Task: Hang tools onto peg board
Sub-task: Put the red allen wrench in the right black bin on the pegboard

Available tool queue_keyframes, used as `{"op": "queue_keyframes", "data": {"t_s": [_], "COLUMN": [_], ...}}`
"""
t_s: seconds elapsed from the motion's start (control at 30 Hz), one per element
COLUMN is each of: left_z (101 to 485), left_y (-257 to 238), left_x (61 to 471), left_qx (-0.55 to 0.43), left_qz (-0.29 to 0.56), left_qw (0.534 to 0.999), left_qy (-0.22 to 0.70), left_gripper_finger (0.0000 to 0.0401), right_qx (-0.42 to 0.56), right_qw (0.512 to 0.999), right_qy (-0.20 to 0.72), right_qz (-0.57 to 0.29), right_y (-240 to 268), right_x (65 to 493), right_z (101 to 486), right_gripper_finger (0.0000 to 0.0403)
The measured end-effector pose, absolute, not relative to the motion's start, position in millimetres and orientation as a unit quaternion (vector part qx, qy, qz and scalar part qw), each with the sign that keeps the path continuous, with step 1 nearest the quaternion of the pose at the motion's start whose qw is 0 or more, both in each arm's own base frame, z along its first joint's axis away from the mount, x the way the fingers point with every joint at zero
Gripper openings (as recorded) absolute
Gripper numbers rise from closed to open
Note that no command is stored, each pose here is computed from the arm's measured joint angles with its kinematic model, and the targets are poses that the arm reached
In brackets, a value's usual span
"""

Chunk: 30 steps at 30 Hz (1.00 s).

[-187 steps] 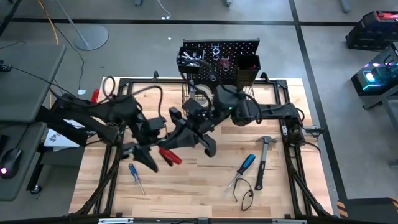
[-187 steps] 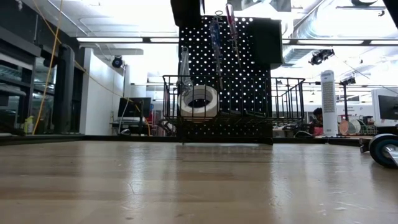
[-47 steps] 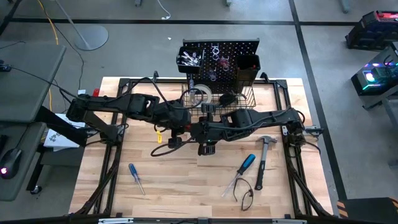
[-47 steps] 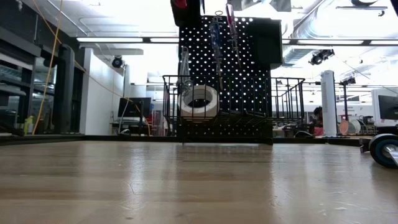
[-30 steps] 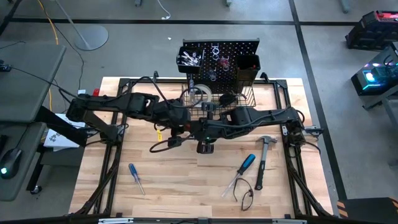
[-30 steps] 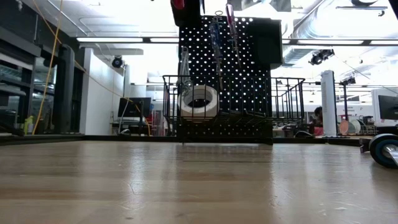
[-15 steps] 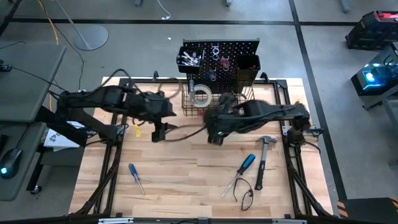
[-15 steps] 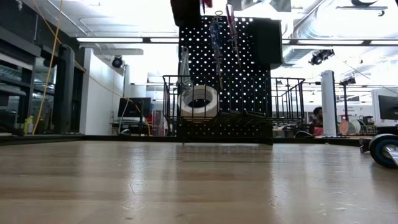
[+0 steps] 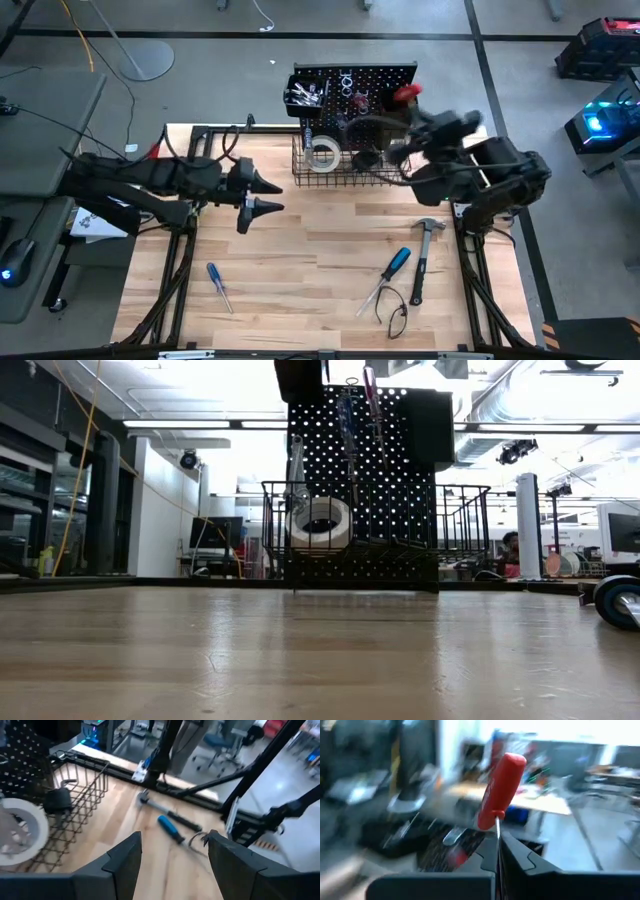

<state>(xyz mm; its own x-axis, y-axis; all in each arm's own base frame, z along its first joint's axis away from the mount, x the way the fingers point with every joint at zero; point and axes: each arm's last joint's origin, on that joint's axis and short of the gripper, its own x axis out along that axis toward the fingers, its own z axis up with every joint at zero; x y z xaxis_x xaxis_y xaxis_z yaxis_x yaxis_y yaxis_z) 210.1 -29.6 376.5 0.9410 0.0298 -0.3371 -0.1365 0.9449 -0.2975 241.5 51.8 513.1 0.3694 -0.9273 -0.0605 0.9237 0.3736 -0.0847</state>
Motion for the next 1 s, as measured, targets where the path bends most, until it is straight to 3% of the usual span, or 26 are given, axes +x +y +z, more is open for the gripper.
{"op": "queue_keyframes", "data": {"t_s": [0.07, 0.2, 0.43, 0.6, 0.67, 0.77, 0.87, 1.0], "left_z": [372.3, 371.1, 377.0, 380.5, 381.9, 382.2, 382.2, 383.8], "left_y": [-31.6, -37.1, -44.5, -45.6, -44.8, -44.5, -44.6, -44.3], "left_x": [210.8, 211.6, 203.3, 197.1, 195.7, 195.1, 195.0, 192.5], "left_qx": [-0.174, -0.177, -0.176, -0.175, -0.172, -0.166, -0.166, -0.174], "left_qz": [0.039, 0.026, -0.005, -0.013, -0.014, -0.014, -0.017, -0.020], "left_qw": [0.972, 0.973, 0.975, 0.976, 0.977, 0.978, 0.978, 0.977], "left_qy": [0.153, 0.146, 0.134, 0.128, 0.123, 0.122, 0.123, 0.120], "left_gripper_finger": [0.0209, 0.0209, 0.0209, 0.0209, 0.0209, 0.0209, 0.0209, 0.0209], "right_qx": [0.005, 0.027, 0.113, 0.165, 0.172, 0.135, 0.067, 0.041], "right_qw": [0.812, 0.803, 0.810, 0.814, 0.830, 0.893, 0.940, 0.944], "right_qy": [-0.004, -0.020, -0.078, -0.083, -0.035, 0.023, -0.035, -0.070], "right_qz": [-0.584, -0.595, -0.570, -0.551, -0.529, -0.429, -0.333, -0.320], "right_y": [50.0, 44.3, 61.0, 73.9, 74.8, 66.2, 47.5, 12.9], "right_x": [239.3, 245.3, 256.3, 277.0, 297.5, 329.8, 341.9, 314.8], "right_z": [513.1, 494.8, 444.4, 438.8, 441.4, 462.0, 495.7, 523.5], "right_gripper_finger": [0.0000, 0.0000, 0.0000, 0.0000, 0.0000, 0.0000, 0.0000, 0.0000]}}
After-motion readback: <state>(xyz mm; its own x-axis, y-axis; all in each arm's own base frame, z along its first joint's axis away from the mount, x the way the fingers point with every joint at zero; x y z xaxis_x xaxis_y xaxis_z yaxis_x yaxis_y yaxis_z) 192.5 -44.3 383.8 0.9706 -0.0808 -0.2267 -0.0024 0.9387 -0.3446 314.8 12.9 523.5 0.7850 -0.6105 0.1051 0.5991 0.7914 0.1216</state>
